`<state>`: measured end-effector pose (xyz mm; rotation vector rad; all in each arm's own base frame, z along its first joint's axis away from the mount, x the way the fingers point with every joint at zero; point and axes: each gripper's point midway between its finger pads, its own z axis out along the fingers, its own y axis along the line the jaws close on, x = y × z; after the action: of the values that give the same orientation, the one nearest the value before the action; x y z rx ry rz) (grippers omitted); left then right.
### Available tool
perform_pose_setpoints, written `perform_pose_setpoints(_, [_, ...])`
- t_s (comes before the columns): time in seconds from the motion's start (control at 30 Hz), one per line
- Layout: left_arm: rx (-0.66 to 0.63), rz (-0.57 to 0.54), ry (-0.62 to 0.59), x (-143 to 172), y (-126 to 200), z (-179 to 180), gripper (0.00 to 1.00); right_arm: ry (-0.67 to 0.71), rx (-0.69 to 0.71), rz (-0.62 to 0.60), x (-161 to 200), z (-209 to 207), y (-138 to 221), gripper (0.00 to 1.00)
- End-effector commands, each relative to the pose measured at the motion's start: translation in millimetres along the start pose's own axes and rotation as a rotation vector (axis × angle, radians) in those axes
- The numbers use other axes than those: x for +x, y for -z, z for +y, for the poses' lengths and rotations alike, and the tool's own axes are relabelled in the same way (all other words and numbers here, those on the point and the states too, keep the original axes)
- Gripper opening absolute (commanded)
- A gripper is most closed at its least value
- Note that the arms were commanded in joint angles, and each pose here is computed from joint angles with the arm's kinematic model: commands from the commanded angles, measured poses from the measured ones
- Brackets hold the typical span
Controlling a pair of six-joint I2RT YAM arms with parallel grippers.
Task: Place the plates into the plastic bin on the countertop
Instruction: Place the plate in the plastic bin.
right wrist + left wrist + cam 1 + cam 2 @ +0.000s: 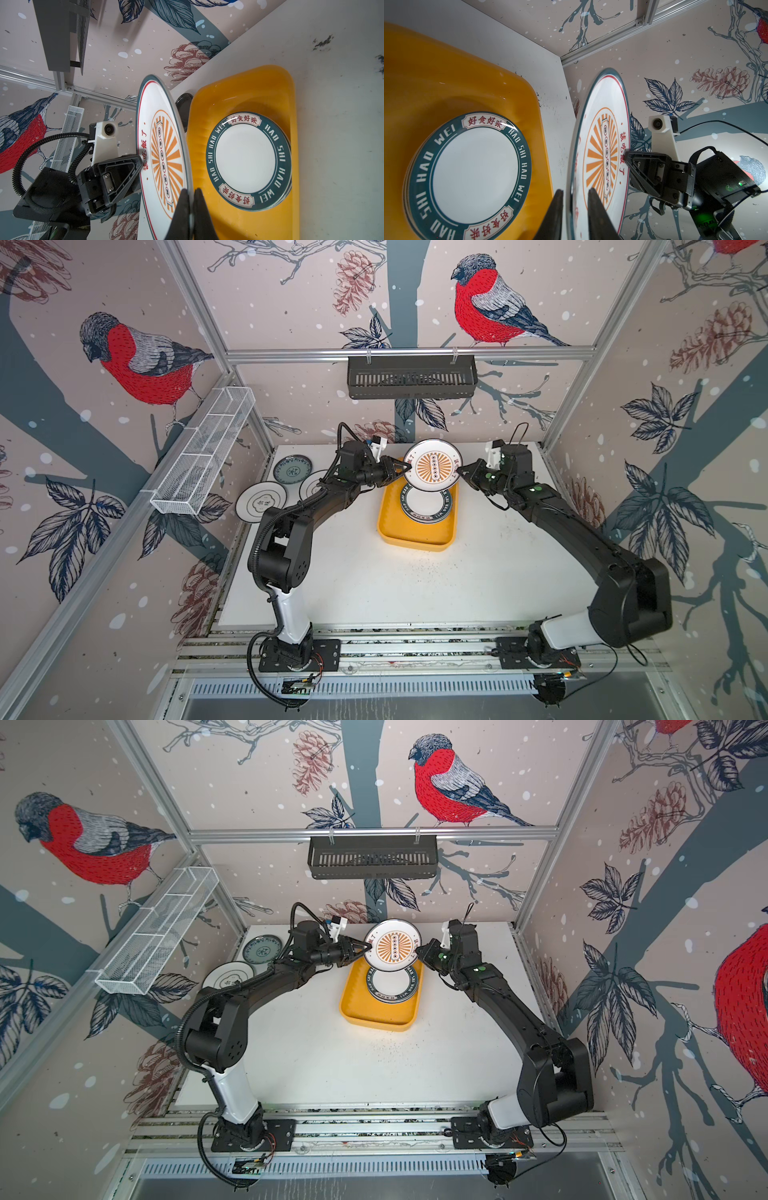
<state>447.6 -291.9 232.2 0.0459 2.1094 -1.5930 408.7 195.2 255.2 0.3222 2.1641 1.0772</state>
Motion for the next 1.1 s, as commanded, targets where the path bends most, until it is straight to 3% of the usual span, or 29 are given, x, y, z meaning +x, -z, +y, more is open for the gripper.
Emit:
perform_pose_setpoints(0.0, [0.034,-0.001,-0.006,-4.9,-1.5,-7.7,0.14,0.024,-0.044,-0.04,-10.2,12.4,0.3,0.03])
perform_pose_setpoints(0.13, [0.031,-0.009,0.005,-6.1,-2.5,-5.6,0.09,0.025,-0.033,-0.045,-10.4,8.9,0.5,0.05])
perform_pose_setpoints(0.2, [0.026,-0.014,0.01,-6.7,-2.6,-4.6,0.06,0.029,-0.033,-0.045,-10.5,8.4,-0.1,0.12])
perform_pose_setpoints(0.23, [0.021,-0.015,0.015,-6.7,-2.4,-3.1,0.05,0.033,-0.036,-0.044,-10.2,8.8,-0.2,0.18])
perform_pose_setpoints(0.3, [0.011,-0.02,0.022,-7.1,-2.4,-0.9,0.03,0.038,-0.049,-0.042,-9.1,10.3,-1.8,0.43])
perform_pose_setpoints(0.4, [-0.009,-0.026,0.036,-7.5,-2.3,3.2,0.01,0.042,-0.056,-0.043,-8.9,10.4,-3.0,0.66])
perform_pose_setpoints(0.47, [-0.02,-0.029,0.043,-7.6,-1.7,5.3,0.0,0.038,-0.044,-0.057,-11.4,7.2,-2.9,0.74])
perform_pose_setpoints(0.5, [-0.026,-0.033,0.044,-8.3,-0.9,5.6,0.0,0.036,-0.036,-0.069,-14.1,5.7,-1.3,0.81])
perform_pose_setpoints(0.53, [-0.033,-0.034,0.047,-8.0,-0.4,7.0,0.0,0.036,-0.029,-0.077,-15.7,4.0,-0.7,0.96])
perform_pose_setpoints(0.57, [-0.04,-0.038,0.047,-8.6,0.1,7.4,0.0,0.038,-0.021,-0.088,-18.2,2.6,0.9,1.0])
perform_pose_setpoints(0.83, [-0.185,-0.037,0.06,-9.1,2.9,32.6,0.02,0.09,0.028,-0.287,-59.5,3.2,43.2,1.0])
perform_pose_setpoints(1.07, [-0.354,0.041,0.06,1.2,4.2,67.7,0.02,0.127,0.009,-0.481,-102.2,7.9,81.2,1.0])
